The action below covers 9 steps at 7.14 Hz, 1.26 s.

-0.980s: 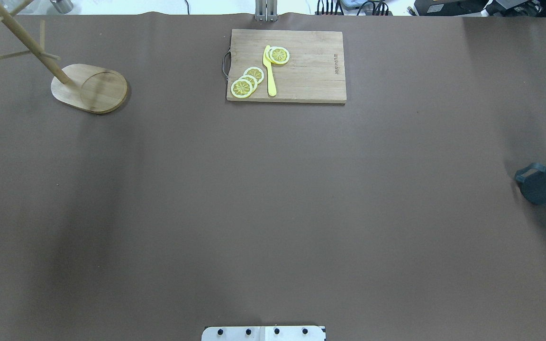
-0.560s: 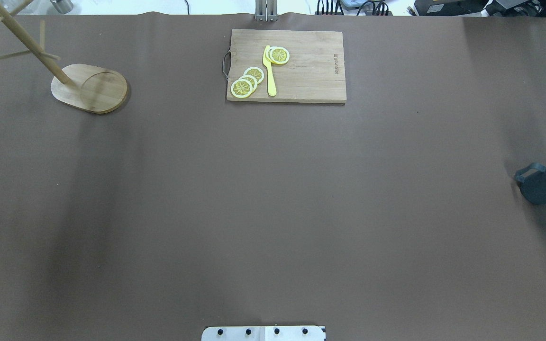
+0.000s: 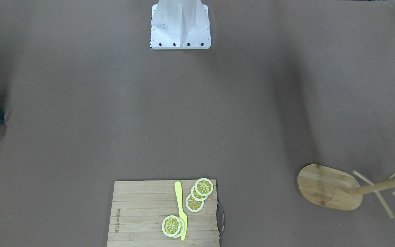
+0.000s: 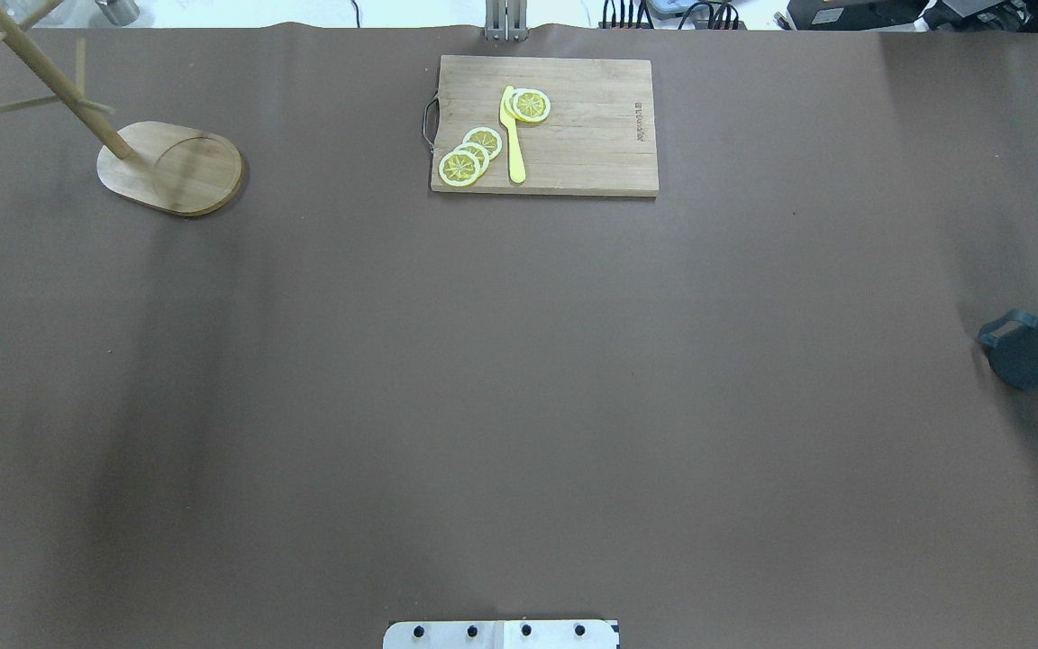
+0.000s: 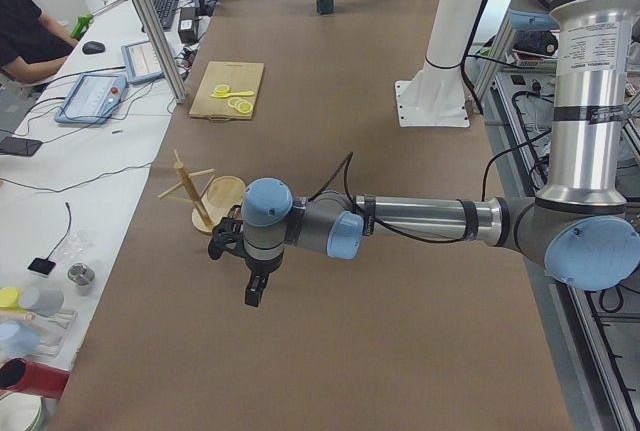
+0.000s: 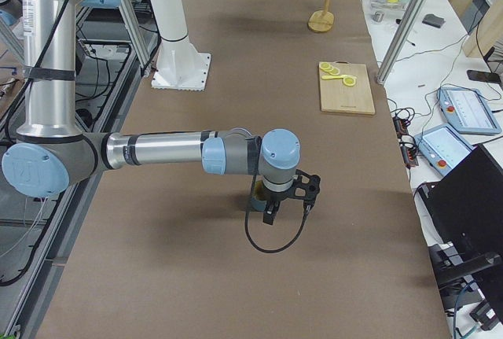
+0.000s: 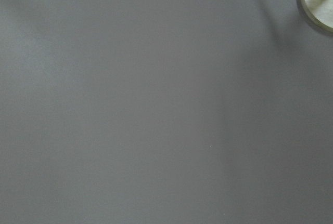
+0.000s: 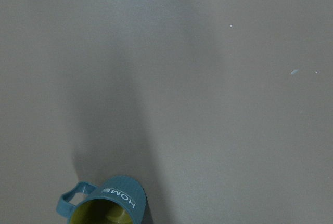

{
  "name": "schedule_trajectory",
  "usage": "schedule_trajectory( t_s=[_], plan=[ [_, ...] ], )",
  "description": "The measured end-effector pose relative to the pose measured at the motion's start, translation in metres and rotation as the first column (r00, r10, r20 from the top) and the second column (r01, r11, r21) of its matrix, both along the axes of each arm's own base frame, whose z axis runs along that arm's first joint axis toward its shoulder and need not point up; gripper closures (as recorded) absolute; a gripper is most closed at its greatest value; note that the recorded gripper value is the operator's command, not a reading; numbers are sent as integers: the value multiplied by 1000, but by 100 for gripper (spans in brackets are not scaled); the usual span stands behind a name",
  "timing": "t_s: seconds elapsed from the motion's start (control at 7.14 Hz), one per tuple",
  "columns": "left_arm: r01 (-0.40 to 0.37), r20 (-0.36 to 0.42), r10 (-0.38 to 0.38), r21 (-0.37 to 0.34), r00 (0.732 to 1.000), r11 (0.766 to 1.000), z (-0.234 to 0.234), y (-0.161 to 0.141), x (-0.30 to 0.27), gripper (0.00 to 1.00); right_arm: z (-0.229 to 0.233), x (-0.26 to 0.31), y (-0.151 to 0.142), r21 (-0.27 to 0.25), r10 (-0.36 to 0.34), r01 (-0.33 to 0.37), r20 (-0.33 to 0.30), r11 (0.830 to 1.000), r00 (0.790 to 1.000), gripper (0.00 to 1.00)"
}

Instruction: Hang cup on storage rack

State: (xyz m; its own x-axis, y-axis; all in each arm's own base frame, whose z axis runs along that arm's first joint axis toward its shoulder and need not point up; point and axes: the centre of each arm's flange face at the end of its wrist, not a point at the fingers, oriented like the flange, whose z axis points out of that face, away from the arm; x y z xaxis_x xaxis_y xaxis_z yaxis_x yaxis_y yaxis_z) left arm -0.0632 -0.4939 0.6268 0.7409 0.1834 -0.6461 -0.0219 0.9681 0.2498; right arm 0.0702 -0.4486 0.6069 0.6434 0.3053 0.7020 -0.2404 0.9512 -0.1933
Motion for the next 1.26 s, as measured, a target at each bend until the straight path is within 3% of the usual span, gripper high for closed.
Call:
schedule_trajectory(
  t_s=[0.14,0.42,0.7,0.98,1.26],
  plan=[
    [0,-1,0,2,1000,1000,-1,1,0,2,-9,-7,14,-50,46,-46,3,998,999,0],
    [0,-3,0,5,1000,1000,-3,1,0,2,-24,-31,37,-171,129,-127,1,977,992,1],
    [-8,-41,8,3,999,1000,-5,4,2,2,-26,-66,50,-255,238,-236,-21,938,971,1],
    [-15,-66,14,-7,998,1000,-1,6,4,2,-16,-93,66,-287,347,-345,-47,894,937,1],
    [-15,-71,15,-8,997,1000,-1,6,5,2,-14,-106,74,-331,412,-405,-53,852,910,1]
  ],
)
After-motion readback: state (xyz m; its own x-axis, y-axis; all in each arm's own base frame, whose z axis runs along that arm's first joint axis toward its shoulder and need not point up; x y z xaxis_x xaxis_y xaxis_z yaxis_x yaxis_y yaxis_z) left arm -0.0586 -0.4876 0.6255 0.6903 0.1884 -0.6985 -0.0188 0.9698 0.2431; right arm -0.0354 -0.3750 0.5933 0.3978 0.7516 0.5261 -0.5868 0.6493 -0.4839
